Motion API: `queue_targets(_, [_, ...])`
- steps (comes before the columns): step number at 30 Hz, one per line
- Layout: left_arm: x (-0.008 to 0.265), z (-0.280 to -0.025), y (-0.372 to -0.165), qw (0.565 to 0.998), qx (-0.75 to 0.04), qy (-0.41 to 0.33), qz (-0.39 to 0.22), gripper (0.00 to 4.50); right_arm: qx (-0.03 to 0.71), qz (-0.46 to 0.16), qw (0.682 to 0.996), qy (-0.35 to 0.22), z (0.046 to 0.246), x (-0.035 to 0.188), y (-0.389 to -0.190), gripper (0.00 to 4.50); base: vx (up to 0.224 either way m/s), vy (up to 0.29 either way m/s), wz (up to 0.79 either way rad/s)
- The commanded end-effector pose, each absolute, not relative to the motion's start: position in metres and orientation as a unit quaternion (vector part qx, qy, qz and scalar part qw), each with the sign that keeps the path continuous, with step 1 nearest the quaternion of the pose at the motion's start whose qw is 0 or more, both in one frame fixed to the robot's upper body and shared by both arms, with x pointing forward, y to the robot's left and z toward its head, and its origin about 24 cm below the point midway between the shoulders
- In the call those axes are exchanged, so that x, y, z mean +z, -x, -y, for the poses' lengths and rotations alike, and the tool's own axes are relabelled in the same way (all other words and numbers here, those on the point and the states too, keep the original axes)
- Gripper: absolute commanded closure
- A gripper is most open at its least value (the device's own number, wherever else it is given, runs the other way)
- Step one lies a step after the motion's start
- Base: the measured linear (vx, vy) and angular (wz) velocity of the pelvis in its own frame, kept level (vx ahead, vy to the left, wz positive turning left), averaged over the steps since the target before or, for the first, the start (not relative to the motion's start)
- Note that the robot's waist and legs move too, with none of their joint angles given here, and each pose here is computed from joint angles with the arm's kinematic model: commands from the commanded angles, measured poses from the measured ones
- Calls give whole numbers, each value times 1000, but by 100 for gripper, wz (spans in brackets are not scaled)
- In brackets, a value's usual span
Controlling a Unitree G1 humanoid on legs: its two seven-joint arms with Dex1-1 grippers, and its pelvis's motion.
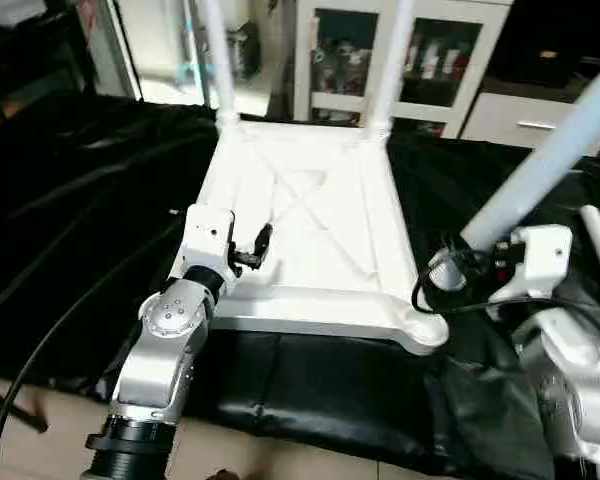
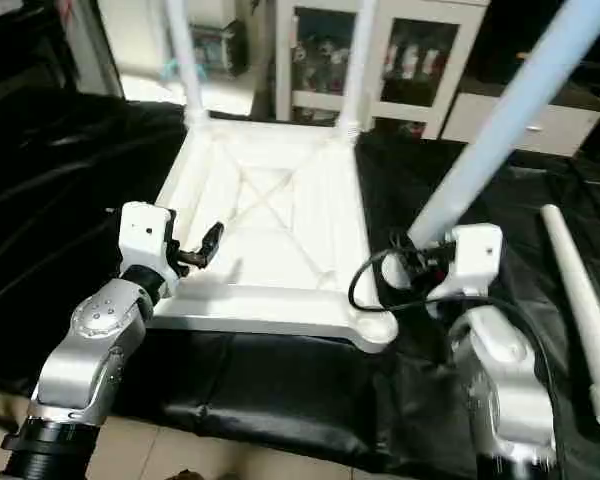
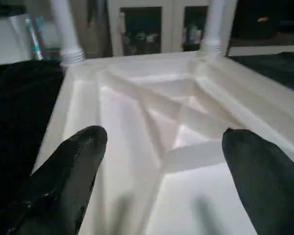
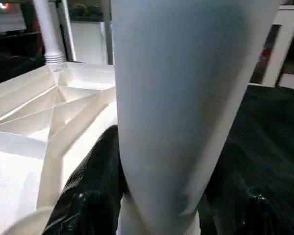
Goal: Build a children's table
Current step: Insert table leg to table base
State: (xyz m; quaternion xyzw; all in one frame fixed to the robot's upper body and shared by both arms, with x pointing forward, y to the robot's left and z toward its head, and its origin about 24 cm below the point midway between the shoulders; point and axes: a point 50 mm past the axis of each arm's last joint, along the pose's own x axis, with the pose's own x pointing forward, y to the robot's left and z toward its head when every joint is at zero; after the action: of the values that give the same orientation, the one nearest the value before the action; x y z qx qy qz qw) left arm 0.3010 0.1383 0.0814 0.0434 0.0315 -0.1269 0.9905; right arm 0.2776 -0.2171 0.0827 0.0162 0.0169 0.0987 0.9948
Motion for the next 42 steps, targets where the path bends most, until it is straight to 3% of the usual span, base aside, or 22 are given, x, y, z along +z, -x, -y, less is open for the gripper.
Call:
queue_targets(1, [85, -139, -303, 990, -125, -52, -29, 26, 97, -18, 995, -14, 219, 84, -280, 264, 0, 0, 0])
queue_targets(8, [82, -139, -304, 991, -123, -30, -54, 26, 114, -27, 993, -33, 201, 79, -274, 264, -2, -8, 1])
queue_targets(12, [86, -135, -305, 985, -160, -41, -53, 26, 114, -25, 992, -51, 198, 77, -270, 264, -25, -92, 8])
queue_targets(19, [98, -135, -307, 960, -263, -79, -48, 26, 118, -15, 992, -43, 211, 85, -270, 264, -18, -39, -3])
queue_targets(27, [105, -128, -321, 948, -310, -67, -33, 26, 122, -6, 992, -36, 226, 99, -268, 264, 13, 66, -1])
queue_targets(28, [104, -125, -321, 940, -334, -66, -30, 12, 129, -8, 991, -37, 227, 98, -268, 264, 0, 0, 0])
queue_targets(29, [102, -117, -316, 910, -409, -71, -30, 12, 164, -7, 986, -33, 224, 98, -268, 264, 0, 0, 0])
queue_targets(30, [102, -117, -316, 909, -409, -71, -30, 12, 164, -7, 986, -33, 224, 98, -268, 264, 0, 0, 0])
queue_targets(33, [101, -106, -310, 856, -506, -99, -43, 12, 223, -14, 974, -44, 226, 101, -265, 264, 0, 0, 0])
queue_targets(36, [105, -98, -311, 826, -548, -119, -49, 12, 252, -28, 967, -28, 232, 104, -263, 264, 0, 0, 0])
queue_targets(42, [104, -80, -308, 788, -604, -110, -40, 12, 240, -22, 970, -30, 240, 112, -260, 264, 0, 0, 0])
